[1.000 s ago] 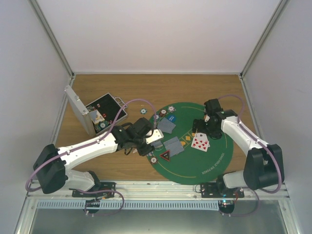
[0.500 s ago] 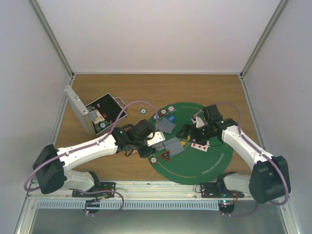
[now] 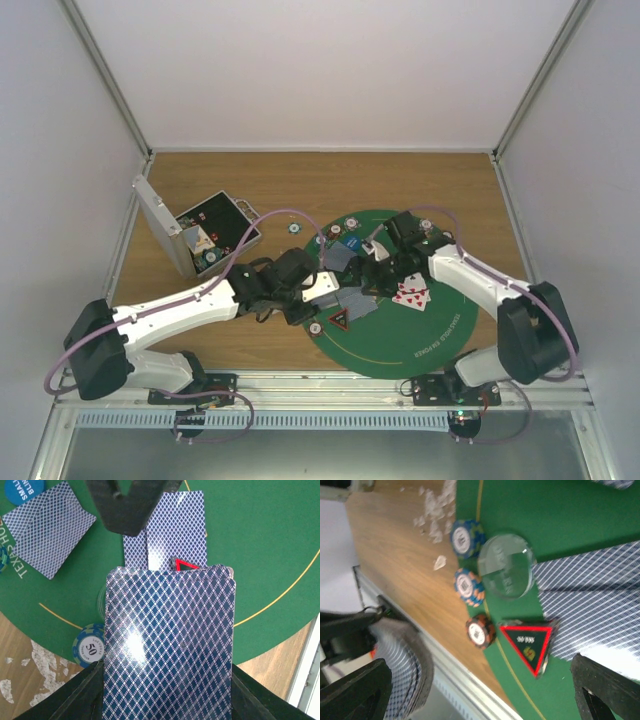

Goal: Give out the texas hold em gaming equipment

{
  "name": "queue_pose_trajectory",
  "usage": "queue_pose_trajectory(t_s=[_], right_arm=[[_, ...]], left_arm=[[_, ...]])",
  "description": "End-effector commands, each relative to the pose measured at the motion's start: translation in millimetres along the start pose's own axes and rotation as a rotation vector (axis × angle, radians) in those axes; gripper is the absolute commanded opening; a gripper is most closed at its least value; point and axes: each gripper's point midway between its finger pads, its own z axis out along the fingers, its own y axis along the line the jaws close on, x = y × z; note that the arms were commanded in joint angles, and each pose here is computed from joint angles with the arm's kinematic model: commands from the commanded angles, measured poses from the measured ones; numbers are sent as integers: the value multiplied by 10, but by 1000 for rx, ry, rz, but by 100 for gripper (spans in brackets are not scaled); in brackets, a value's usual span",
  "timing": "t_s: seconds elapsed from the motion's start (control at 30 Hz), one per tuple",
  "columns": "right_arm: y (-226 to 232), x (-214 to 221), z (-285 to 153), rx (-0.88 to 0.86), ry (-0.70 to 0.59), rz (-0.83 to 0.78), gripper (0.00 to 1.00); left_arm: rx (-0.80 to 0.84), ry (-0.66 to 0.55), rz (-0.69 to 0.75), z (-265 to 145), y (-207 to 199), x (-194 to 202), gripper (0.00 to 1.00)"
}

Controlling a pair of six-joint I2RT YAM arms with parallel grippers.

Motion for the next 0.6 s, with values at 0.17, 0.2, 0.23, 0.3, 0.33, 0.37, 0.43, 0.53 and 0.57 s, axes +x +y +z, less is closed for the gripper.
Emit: queue_pose_trajectory(t_s=[0.17, 0.2, 0.23, 0.3, 0.33, 0.37, 0.43, 0.53, 0.57], right_arm=[[-363, 32, 270, 362, 19, -68, 97], [-385, 58, 288, 385, 15, -70, 97], [-400, 71, 306, 404, 7, -79, 97], [-401, 92, 339, 430, -13, -104, 97], [-380, 109, 369, 435, -18, -125, 97], [-358, 115, 395, 447, -23, -150, 97], [-325, 128, 452, 487, -24, -206, 98], [-330, 158, 557, 567, -6, -272, 98], [-320, 173, 602, 583, 5, -295, 98]], left_arm=[[-86, -73, -152, -81, 402, -4, 57], [-95, -78, -170, -98, 458, -1, 57], [-104, -82, -189, -116, 516, 11, 57], [-123, -85, -223, -137, 620, 49, 57], [-131, -86, -237, -146, 664, 70, 57], [-142, -87, -250, -155, 712, 84, 57], [-162, -84, -277, -168, 807, 114, 57], [-188, -81, -312, -189, 942, 131, 57], [-196, -80, -318, -196, 974, 134, 57]])
